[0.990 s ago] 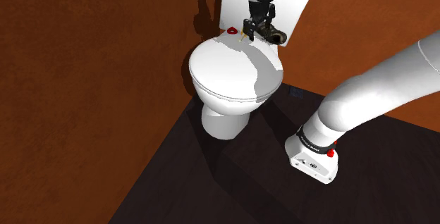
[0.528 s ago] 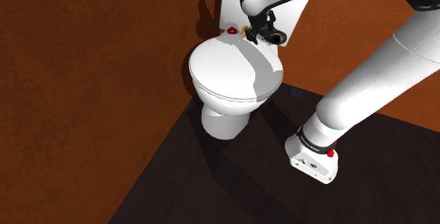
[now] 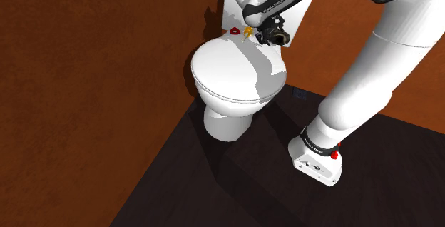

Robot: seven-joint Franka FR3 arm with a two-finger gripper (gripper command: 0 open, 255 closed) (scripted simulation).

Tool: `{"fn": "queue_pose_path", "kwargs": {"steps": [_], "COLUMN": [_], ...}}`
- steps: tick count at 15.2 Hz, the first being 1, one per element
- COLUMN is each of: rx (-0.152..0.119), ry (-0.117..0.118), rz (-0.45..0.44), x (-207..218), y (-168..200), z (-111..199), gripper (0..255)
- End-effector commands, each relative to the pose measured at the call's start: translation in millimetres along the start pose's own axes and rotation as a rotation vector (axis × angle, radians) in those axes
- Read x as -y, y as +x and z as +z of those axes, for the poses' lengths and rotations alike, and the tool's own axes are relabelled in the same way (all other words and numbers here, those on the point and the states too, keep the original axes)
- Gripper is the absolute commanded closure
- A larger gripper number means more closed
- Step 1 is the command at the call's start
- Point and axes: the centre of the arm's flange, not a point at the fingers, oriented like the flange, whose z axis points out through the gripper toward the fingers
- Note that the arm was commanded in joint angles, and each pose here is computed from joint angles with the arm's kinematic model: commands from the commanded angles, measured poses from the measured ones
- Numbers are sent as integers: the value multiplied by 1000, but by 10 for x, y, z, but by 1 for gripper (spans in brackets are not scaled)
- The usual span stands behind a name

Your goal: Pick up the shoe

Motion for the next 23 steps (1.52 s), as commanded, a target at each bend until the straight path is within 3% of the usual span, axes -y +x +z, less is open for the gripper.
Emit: {"fn": "queue_pose_path", "kwargs": {"steps": [1,6,16,17,23], "rx": [29,102,104,104,104], "ry": [-62,-209,-213,-213,-213], "rz": [22,77,79,78,78], "x": [-56,-255,28,10,8], "y": [138,466,533,531,517], "z": [198,703,986,971,957], "gripper": [0,0,0,255,255]}}
